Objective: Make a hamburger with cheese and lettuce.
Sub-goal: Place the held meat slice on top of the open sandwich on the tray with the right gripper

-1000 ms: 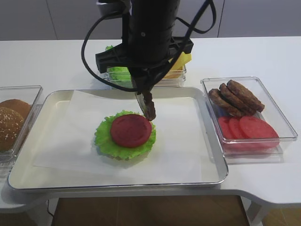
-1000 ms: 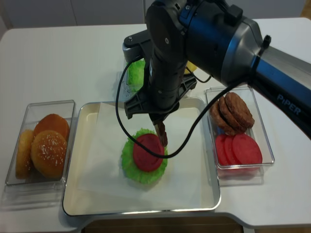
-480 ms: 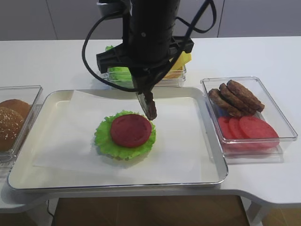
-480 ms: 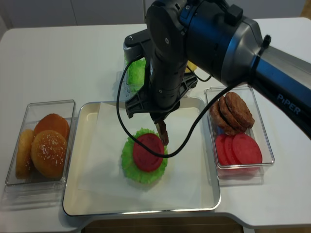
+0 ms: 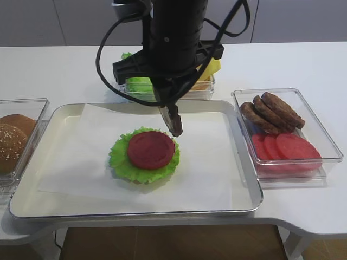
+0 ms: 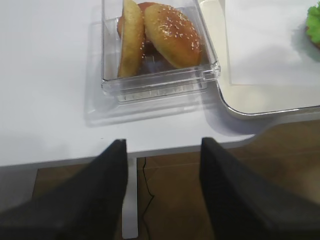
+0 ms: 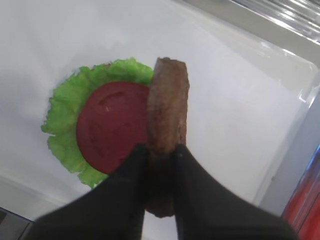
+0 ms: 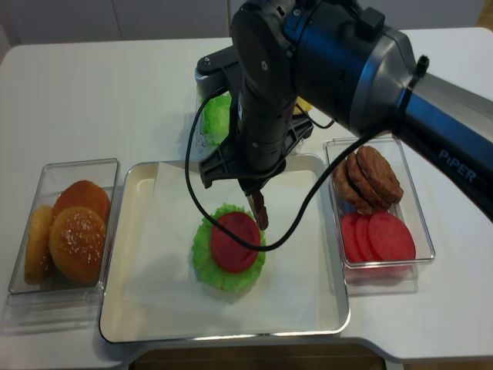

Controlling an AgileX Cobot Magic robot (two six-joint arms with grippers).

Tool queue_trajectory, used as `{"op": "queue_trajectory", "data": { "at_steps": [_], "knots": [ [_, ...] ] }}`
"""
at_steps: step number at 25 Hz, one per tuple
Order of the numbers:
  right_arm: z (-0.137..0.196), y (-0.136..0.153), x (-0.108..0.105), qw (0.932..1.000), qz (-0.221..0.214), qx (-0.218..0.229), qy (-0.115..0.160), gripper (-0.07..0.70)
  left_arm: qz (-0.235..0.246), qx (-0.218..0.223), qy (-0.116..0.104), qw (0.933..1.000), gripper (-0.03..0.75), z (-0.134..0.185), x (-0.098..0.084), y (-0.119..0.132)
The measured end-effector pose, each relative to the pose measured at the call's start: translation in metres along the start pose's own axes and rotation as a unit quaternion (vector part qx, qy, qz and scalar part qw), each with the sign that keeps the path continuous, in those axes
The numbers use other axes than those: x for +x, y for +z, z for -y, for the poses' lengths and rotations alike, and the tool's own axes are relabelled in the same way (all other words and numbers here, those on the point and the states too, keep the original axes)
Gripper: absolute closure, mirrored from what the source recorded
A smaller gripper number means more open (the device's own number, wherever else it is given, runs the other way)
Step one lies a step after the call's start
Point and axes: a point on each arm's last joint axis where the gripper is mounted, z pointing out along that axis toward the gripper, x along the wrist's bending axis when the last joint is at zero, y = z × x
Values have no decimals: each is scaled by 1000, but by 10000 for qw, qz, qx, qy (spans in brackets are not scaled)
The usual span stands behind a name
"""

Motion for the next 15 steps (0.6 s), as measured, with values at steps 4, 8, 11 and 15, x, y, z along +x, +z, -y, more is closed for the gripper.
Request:
{"op": "queue_trajectory", "data": {
  "at_steps": [4,8,11,15],
  "knots": [
    [0,0,0,10000,9,-3,-36,504,0,0,0,10000,363,0,0,0],
    [0,0,0,10000,9,-3,-36,504,0,0,0,10000,363,0,0,0],
    [1,3,0,10000,22,39,-39,504,0,0,0,10000,363,0,0,0],
    [6,10,-1,9998,55,179,-43,504,0,0,0,10000,363,0,0,0]
  ]
}}
